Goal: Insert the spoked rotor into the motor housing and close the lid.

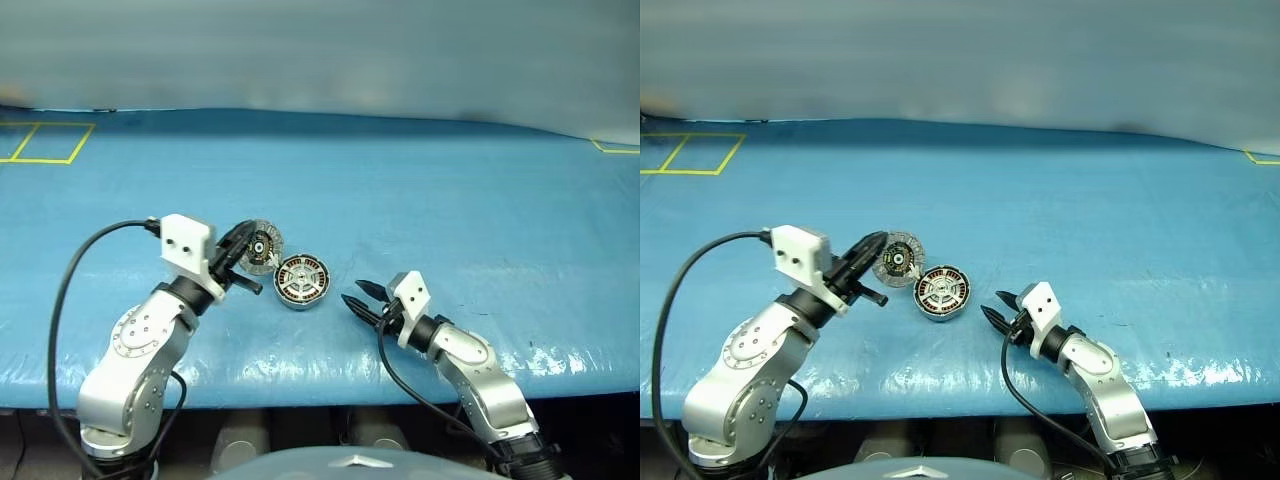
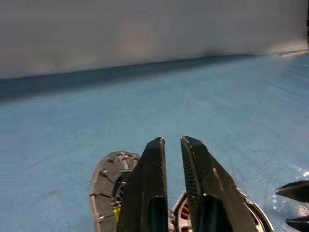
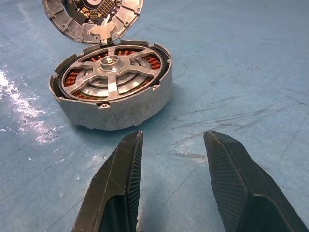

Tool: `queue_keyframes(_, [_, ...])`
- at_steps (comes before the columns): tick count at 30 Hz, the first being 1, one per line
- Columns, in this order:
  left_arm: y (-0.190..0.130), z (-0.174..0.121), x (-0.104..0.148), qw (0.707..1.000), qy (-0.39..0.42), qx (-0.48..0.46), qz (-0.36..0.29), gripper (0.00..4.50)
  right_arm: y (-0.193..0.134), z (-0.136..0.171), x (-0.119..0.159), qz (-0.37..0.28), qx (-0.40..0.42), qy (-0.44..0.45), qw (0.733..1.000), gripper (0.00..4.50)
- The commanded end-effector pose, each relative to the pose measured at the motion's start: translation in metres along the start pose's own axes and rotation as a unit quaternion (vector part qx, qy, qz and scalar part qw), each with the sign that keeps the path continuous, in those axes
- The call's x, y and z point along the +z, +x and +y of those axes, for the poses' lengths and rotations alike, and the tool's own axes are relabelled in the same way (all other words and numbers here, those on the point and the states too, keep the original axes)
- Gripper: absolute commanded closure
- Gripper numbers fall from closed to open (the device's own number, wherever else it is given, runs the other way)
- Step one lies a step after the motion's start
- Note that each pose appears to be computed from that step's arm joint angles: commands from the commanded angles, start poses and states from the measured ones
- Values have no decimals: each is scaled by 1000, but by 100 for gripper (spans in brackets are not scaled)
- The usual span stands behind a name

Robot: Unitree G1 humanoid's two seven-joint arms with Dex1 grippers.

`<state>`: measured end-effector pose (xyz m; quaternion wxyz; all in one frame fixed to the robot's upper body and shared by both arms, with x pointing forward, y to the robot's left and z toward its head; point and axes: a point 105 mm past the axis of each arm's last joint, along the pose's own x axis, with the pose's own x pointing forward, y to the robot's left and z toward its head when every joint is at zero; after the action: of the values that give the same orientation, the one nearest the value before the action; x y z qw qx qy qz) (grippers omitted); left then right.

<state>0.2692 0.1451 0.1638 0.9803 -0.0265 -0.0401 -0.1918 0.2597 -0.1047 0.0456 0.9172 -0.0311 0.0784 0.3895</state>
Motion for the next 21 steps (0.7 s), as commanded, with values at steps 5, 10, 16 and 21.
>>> queue_keyframes(5, [-30,38,-7,996,-55,39,-51,447,2,8,22,-34,27,-19,999,238])
queue_keyframes(10, [-52,58,-34,992,-116,45,-25,447,2,11,24,-35,32,-20,999,238])
queue_keyframes(16, [-57,77,-72,988,-134,66,32,450,4,14,23,-34,38,-16,999,278])
queue_keyframes(21, [-42,82,-86,995,-65,39,58,450,4,13,24,-34,37,-17,999,434])
